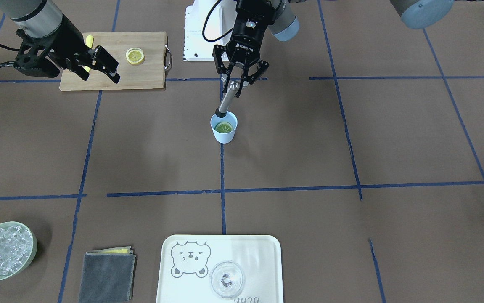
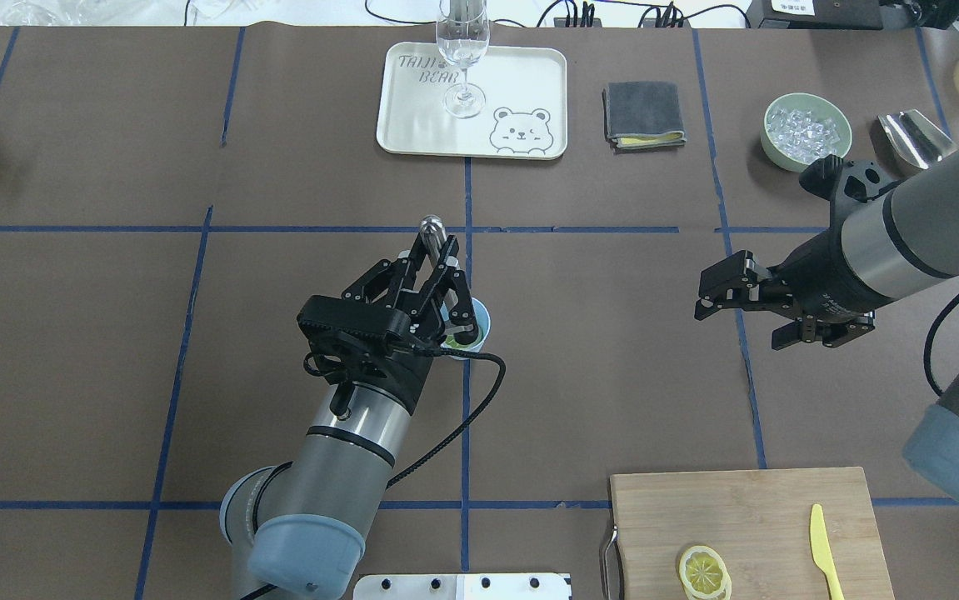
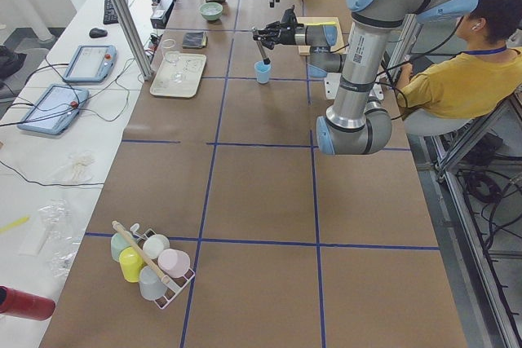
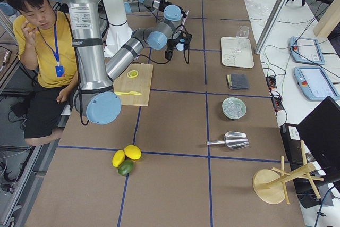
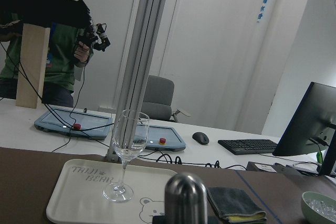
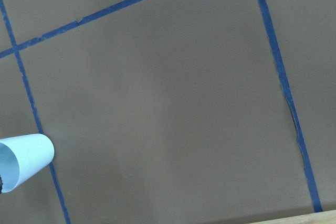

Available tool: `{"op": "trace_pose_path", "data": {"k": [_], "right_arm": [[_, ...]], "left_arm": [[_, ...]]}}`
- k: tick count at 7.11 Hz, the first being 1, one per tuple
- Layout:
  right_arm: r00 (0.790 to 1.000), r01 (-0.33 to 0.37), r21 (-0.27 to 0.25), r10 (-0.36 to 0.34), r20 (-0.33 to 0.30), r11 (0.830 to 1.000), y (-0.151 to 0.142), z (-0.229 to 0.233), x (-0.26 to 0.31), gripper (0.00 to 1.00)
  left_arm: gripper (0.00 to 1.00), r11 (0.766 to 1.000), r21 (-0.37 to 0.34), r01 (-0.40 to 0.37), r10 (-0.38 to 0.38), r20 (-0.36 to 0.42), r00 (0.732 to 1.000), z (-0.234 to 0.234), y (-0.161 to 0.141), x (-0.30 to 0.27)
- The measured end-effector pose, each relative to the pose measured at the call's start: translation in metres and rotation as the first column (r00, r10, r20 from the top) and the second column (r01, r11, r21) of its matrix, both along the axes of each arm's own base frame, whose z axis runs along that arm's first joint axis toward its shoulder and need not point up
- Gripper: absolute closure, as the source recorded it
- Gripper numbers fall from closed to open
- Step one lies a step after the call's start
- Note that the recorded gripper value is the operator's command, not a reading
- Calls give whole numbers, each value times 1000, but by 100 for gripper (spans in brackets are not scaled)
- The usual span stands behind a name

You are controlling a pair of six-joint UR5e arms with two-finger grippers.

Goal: Squeeze lemon into cup

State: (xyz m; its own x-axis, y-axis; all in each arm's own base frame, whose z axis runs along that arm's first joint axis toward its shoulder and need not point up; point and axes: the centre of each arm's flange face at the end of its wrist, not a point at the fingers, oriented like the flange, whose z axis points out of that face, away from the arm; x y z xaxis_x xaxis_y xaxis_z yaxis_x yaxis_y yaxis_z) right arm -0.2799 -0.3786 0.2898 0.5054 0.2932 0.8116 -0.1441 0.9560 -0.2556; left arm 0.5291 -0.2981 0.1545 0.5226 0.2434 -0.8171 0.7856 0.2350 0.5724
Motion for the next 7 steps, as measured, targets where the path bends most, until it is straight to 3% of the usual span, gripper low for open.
{"op": "trace_pose_path", "data": {"k": [7], "right_arm": [[1000, 7, -9, -7, 6, 1000, 1, -1, 0, 0]], "left_arm": [[100, 1000, 2, 20, -20, 12, 1000, 0, -10, -3]]}}
